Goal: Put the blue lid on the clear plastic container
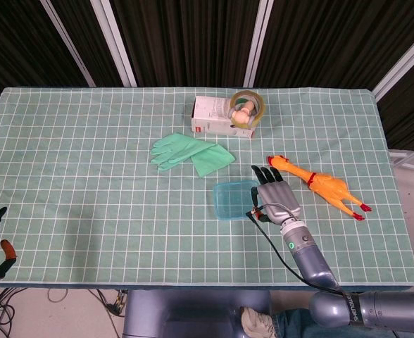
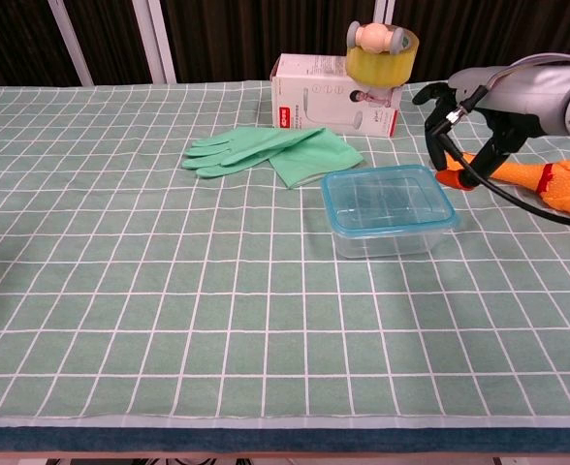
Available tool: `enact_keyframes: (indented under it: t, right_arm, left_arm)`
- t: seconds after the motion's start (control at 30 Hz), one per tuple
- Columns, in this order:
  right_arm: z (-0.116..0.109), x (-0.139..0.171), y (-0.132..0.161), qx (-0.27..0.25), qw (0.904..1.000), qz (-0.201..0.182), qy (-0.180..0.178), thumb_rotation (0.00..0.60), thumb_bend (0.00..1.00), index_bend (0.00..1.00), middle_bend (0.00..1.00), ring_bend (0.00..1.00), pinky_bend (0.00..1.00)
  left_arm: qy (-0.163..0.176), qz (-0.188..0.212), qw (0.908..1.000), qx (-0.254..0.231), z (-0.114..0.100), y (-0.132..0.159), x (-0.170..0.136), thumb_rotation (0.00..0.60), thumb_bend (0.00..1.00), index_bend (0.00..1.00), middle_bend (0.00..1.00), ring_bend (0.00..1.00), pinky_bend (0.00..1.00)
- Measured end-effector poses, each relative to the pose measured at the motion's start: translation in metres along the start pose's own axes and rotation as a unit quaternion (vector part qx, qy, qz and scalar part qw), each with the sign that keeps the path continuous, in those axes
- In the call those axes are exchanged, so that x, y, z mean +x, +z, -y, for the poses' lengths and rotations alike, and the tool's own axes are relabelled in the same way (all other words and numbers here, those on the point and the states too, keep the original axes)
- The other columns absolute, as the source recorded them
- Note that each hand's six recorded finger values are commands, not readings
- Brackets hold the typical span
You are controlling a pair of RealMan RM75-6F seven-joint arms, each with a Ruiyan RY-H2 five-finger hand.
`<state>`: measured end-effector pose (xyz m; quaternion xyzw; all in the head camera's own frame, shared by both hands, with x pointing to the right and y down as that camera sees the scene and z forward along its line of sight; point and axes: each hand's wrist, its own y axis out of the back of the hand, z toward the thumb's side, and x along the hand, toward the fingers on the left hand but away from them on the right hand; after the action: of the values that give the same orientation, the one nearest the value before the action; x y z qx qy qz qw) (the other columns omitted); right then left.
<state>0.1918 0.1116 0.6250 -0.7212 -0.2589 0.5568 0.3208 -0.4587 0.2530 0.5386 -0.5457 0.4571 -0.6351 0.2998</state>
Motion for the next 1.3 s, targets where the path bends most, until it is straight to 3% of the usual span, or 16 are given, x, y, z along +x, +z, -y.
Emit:
enact_keyframes:
  t: [0.6,1.3]
  right_arm:
    - [0.025,-0.013,0.004,0.015,0.9997,0.008,0.019,0.600,0.55,0.61,0.00,0.00,0.00]
    - [0.035,-0.018,-0.004,0.031,0.9990,0.013,0.031,0.600,0.55,0.61,0.00,0.00,0.00]
  left_arm:
    - [0.002,-0.002,1.0000,-0.001,-0.001,-0.001,0.001,0.600,0.76,0.10,0.00,0.00,0.00]
    - [0.001,-0.004,1.0000,0.000,-0.001,-0.002,0.001,0.600,0.76,0.10,0.00,0.00,0.00]
